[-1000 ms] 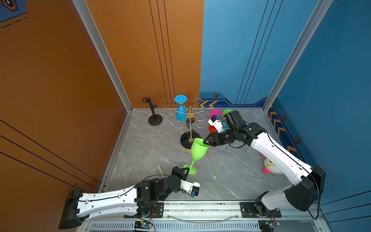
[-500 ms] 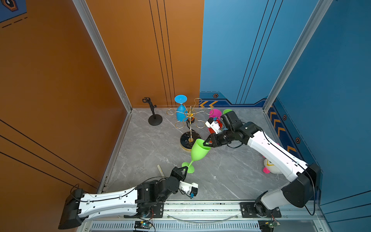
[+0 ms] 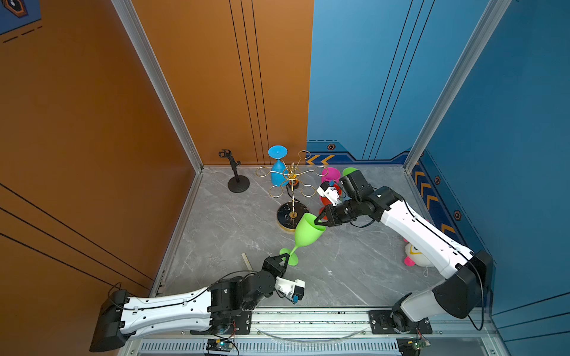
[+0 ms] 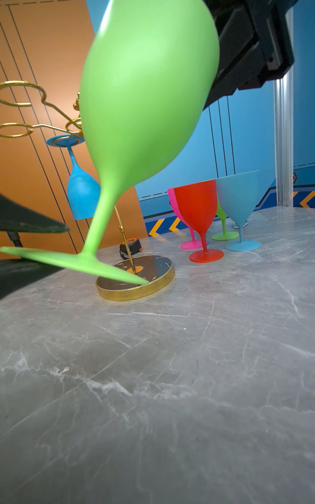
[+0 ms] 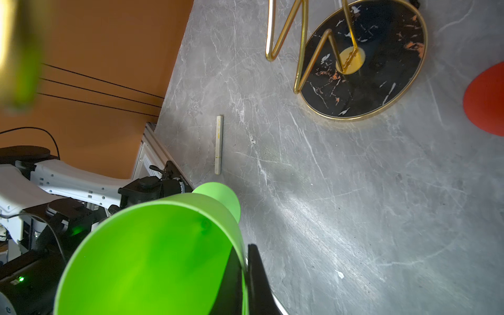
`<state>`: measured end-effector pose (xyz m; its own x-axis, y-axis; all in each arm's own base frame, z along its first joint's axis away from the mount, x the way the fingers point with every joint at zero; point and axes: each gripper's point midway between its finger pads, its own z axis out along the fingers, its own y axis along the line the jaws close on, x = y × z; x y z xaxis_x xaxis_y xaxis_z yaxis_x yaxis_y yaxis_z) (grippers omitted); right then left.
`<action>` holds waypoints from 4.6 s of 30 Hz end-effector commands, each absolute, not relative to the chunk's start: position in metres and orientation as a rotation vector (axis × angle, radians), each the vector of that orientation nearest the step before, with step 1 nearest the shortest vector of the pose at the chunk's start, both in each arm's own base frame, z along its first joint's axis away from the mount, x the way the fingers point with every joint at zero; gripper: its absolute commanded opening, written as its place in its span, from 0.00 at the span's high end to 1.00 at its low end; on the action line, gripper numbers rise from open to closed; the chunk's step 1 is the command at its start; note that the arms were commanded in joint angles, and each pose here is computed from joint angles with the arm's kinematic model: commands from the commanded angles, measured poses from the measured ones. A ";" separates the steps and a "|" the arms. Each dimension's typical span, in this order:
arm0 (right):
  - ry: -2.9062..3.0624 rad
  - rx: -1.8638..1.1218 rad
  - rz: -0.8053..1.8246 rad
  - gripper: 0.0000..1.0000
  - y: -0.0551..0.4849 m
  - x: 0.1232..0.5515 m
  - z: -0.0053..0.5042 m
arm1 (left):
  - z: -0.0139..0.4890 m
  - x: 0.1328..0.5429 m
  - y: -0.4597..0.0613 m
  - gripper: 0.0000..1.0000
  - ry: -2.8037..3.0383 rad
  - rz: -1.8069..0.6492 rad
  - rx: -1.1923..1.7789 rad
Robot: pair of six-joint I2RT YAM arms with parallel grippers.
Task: Take the wine glass off the wine glass rack
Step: Pick up the wine glass from the wine glass rack, then place the wine glass at the center of the table, then pick up the wine glass from the wine glass rack.
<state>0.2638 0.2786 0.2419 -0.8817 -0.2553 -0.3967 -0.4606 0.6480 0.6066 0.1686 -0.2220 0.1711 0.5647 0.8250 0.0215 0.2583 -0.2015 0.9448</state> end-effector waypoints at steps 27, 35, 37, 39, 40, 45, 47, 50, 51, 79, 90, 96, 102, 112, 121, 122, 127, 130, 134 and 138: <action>2.556 -0.369 0.150 1.00 0.174 0.323 0.229 | 0.280 0.187 -0.196 0.04 1.533 0.013 0.933; 2.572 -0.390 0.019 1.00 0.170 0.337 0.215 | 0.273 0.213 -0.167 0.00 1.773 -0.030 0.725; 2.581 -0.400 0.003 1.00 0.171 0.339 0.210 | 0.272 0.219 -0.160 0.00 1.811 -0.038 0.666; 2.587 -0.408 0.001 1.00 0.173 0.341 0.207 | 0.273 0.225 -0.153 0.00 1.834 -0.047 0.611; 2.592 -0.415 -0.002 1.00 0.175 0.342 0.205 | 0.274 0.227 -0.149 0.01 1.842 -0.052 0.582; 2.606 -0.431 -0.014 1.00 0.180 0.348 0.198 | 0.271 0.238 -0.134 0.02 1.893 -0.079 0.476; 2.611 -0.437 -0.027 1.00 0.180 0.351 0.195 | 0.269 0.242 -0.130 0.02 1.913 -0.079 0.444; 2.614 -0.438 -0.038 1.00 0.181 0.355 0.193 | 0.266 0.248 -0.122 0.02 1.942 -0.065 0.398; 2.615 -0.439 -0.038 1.00 0.181 0.356 0.192 | 0.266 0.249 -0.120 0.02 1.948 -0.063 0.385; 2.651 -0.392 0.016 0.98 0.180 0.373 0.173 | 0.262 0.260 -0.097 0.02 1.990 -0.098 0.237; 2.656 -0.377 0.035 0.94 0.181 0.378 0.168 | 0.262 0.260 -0.097 0.02 1.990 -0.098 0.238; 2.650 -0.366 0.034 0.87 0.180 0.380 0.169 | 0.262 0.260 -0.097 0.02 1.990 -0.099 0.240; 2.651 -0.367 0.044 0.80 0.182 0.380 0.169 | 0.262 0.260 -0.098 0.02 1.993 -0.107 0.244; 2.592 -0.361 0.063 0.59 0.177 0.370 0.199 | 0.260 0.264 -0.096 0.02 2.006 -0.120 0.228; 2.502 -0.337 0.081 0.22 0.160 0.346 0.238 | 0.272 0.275 -0.079 0.02 2.003 -0.189 0.127; 2.494 -0.337 0.098 0.21 0.160 0.343 0.241 | 0.275 0.277 -0.077 0.02 1.998 -0.199 0.111; 2.425 -0.339 0.232 0.15 0.166 0.328 0.253 | 0.297 0.291 -0.064 0.02 1.983 -0.263 0.017; 2.371 -0.346 0.321 0.14 0.172 0.321 0.261 | 0.311 0.306 -0.059 0.02 1.982 -0.321 -0.040; 2.319 -0.374 0.415 0.14 0.179 0.311 0.268 | 0.330 0.332 -0.056 0.00 1.982 -0.406 -0.103; 2.278 -0.396 0.486 0.14 0.184 0.301 0.270 | 0.343 0.360 -0.055 0.04 1.985 -0.496 -0.147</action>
